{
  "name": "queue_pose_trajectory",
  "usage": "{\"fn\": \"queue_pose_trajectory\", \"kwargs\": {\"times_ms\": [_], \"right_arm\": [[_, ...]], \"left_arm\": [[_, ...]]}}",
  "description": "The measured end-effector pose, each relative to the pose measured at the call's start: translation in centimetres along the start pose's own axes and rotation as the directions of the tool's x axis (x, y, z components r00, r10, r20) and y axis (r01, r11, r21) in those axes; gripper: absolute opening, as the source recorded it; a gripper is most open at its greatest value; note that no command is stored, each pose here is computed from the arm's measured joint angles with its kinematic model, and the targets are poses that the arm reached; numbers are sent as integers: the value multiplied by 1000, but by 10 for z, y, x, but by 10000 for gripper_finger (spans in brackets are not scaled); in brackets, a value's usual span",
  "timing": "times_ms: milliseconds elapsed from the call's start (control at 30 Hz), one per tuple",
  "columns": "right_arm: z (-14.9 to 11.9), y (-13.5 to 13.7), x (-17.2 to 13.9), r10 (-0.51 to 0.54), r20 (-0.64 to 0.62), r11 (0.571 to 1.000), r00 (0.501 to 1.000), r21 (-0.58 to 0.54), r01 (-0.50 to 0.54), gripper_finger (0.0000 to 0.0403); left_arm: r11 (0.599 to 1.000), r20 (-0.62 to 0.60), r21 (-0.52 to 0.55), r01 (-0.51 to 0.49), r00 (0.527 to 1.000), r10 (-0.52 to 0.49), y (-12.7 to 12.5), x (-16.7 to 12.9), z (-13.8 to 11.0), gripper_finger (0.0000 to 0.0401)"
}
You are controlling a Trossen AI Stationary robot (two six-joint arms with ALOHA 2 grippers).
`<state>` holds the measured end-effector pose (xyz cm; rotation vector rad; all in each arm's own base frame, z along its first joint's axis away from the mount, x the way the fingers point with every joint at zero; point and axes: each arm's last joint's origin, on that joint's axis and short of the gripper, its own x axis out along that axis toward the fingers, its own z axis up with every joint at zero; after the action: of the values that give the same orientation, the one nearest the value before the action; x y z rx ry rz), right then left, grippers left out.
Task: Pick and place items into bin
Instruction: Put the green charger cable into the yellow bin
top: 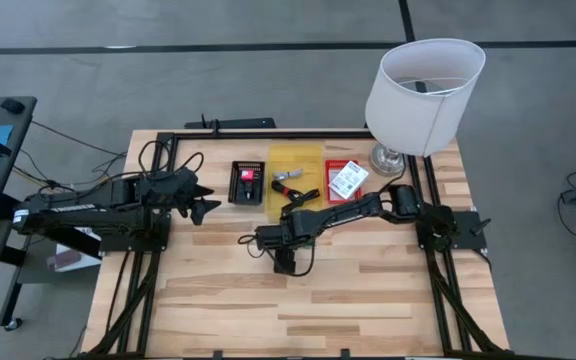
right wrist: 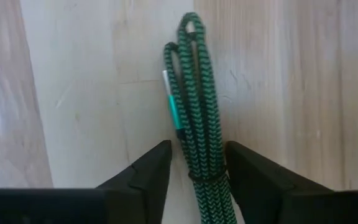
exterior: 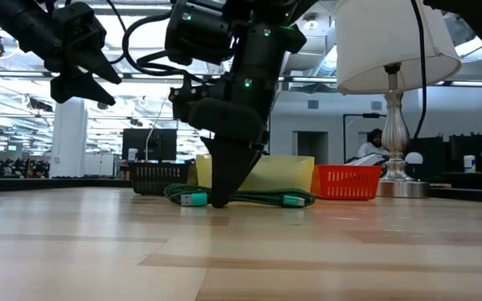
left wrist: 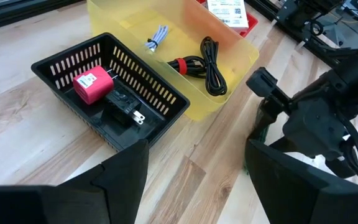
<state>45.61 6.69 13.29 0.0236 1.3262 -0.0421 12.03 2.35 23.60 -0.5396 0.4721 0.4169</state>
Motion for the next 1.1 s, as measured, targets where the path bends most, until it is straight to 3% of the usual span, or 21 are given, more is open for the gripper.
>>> {"fn": "queue_pose_trajectory", "kwargs": {"times_ms": [467,767,1100], "right_arm": [[-4,22,1,22,0,999,1000,31,-22,31],[-9,42,-3,32,-17,999,999,30,-32,46],[-7,68,-28,92,-80,995,993,-33,-95,20]], "left_arm": [[1000,0,0,0,1000,0,0,0,0,258],[1000,0,0,0,1000,0,0,0,0,258],[1000,0,0,0,1000,0,0,0,0,258]]}}
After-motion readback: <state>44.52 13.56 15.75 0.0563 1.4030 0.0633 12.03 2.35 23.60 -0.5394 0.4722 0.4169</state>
